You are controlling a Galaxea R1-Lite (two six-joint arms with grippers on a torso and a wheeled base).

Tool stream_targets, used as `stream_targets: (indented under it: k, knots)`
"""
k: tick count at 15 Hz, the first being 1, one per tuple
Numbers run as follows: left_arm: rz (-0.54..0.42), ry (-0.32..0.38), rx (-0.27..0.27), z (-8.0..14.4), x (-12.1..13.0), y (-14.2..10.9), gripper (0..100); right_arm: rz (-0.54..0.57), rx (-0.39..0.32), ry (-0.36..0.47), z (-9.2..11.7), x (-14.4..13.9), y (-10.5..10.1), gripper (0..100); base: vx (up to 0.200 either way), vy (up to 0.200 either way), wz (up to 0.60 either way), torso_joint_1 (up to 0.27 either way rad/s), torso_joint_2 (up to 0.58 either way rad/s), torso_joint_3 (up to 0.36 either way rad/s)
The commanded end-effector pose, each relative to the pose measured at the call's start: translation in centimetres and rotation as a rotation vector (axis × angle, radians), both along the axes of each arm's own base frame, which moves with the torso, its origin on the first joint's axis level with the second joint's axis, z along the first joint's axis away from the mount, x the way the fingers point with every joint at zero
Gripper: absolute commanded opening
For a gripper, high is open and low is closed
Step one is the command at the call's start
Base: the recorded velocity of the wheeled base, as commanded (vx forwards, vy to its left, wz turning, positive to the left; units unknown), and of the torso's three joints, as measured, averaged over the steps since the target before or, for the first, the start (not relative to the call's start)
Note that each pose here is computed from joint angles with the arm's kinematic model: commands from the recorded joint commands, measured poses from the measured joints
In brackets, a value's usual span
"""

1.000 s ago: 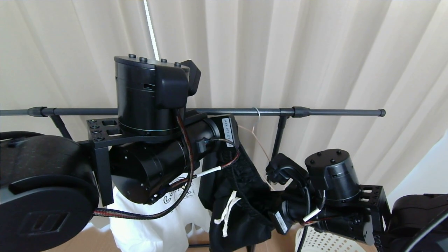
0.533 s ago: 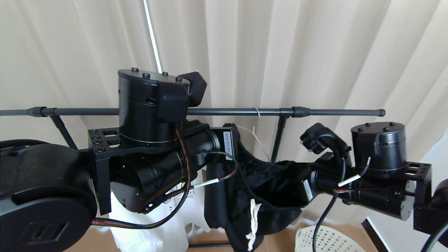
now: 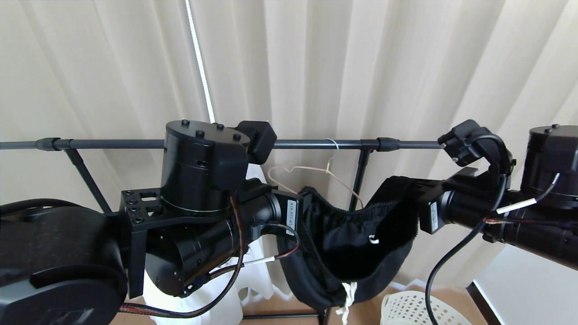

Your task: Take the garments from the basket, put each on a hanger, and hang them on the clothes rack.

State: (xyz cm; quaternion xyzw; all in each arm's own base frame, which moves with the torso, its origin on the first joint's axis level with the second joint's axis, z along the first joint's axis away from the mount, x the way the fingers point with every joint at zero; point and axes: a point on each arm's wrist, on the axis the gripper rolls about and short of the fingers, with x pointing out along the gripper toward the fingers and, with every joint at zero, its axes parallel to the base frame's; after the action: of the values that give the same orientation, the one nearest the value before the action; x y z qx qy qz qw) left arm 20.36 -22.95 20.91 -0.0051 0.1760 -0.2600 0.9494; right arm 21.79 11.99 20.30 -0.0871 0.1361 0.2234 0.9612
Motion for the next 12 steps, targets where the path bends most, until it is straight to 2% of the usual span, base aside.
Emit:
stream_targets:
  k: [1, 6, 8, 10, 12]
  knots:
    - [-0.007, 0.008, 0.014, -0.4, -0.1, 0.1, 100, -0.023, 0.006, -0.049, 1.1, -0.4, -1.0, 0, 0.0, 0.0, 0.0, 0.0, 0.0, 0.0]
    - [-0.008, 0.011, 0.015, -0.5, 0.0, 0.0, 100, -0.042, 0.024, -0.114, 3.2, -1.9, -2.4, 0, 0.0, 0.0, 0.0, 0.0, 0.0, 0.0]
    - [-0.016, 0.016, 0.013, -0.6, 0.1, 0.0, 100, -0.016, -0.016, -0.118, 3.8, -3.6, -3.2, 0, 0.0, 0.0, 0.0, 0.0, 0.0, 0.0]
    - [-0.047, 0.02, -0.013, -0.6, 0.4, 0.1, 100, 0.013, -0.014, -0.115, 4.0, -4.1, -3.4, 0, 0.0, 0.0, 0.0, 0.0, 0.0, 0.0]
    - [-0.05, 0.035, 0.001, -1.2, 0.6, -0.1, 100, 0.006, -0.022, -0.132, 4.3, -4.4, -3.8, 0, 0.0, 0.0, 0.0, 0.0, 0.0, 0.0]
